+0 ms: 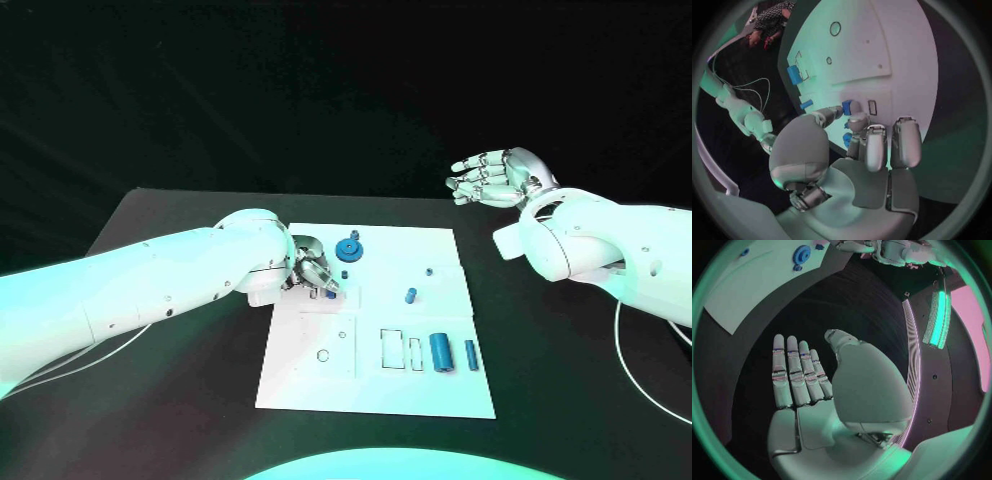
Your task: Assemble the parts on the task board
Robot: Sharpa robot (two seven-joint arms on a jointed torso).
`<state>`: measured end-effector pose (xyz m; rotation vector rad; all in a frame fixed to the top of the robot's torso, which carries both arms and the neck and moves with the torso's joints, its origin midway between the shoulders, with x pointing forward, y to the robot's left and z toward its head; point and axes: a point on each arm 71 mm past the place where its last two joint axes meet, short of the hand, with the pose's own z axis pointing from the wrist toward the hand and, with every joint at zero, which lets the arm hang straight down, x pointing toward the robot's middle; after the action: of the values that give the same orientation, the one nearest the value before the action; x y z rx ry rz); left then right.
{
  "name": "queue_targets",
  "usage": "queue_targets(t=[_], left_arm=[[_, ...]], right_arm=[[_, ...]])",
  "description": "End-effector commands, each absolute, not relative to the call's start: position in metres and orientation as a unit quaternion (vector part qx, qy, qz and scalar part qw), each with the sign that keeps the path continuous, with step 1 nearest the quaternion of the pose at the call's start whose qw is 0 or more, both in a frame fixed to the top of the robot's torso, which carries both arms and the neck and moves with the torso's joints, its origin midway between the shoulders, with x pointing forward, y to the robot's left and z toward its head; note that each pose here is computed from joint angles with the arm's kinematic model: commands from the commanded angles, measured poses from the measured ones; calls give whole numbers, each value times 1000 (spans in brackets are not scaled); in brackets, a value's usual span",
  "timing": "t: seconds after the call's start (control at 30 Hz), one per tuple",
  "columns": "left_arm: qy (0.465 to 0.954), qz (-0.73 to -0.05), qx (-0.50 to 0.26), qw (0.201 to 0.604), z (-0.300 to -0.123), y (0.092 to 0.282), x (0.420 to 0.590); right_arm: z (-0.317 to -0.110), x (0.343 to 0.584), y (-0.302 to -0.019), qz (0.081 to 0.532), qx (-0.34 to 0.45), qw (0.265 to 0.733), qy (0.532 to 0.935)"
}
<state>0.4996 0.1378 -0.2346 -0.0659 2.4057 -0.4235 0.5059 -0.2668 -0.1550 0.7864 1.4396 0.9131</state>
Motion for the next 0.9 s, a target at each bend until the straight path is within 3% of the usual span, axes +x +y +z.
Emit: queue_targets(t=[0.03, 0.6, 0.9], left_arm=[[928, -159, -19, 337, -237, 139, 499], [923, -160, -25, 348, -231, 142, 502], [917, -189, -63, 345, -216, 147, 507]], right_arm=[[-154, 505, -266, 397, 329, 593, 618], [-155, 506, -266, 396, 329, 593, 619], [-155, 506, -266, 396, 328, 593, 619]])
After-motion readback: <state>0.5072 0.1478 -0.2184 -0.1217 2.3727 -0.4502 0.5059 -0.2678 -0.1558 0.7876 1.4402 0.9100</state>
